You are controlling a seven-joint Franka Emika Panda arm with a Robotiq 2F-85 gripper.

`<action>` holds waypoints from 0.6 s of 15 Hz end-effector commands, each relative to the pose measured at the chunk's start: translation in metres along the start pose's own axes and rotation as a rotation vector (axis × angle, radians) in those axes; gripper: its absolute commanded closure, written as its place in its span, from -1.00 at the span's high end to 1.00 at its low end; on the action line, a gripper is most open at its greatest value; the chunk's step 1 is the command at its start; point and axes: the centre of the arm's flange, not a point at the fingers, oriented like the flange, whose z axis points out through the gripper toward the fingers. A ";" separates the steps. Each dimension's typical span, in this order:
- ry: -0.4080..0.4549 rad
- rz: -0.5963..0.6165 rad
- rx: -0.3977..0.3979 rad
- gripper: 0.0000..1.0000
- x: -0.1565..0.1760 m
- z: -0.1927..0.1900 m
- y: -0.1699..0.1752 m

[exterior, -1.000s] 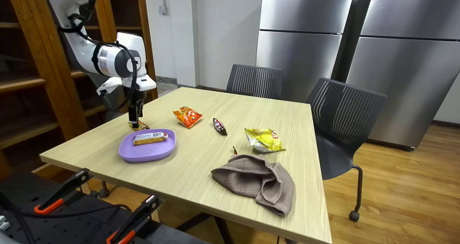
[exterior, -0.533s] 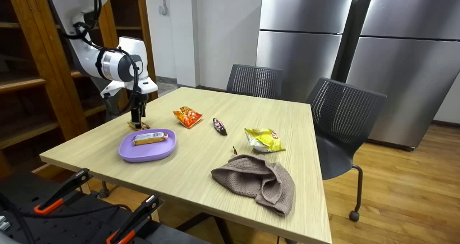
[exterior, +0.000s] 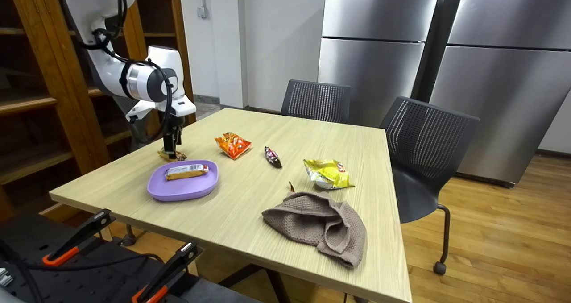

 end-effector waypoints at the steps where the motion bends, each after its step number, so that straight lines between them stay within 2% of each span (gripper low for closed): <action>1: 0.013 0.024 0.016 1.00 -0.004 -0.002 -0.009; 9: 0.047 0.043 0.015 1.00 -0.020 -0.013 -0.009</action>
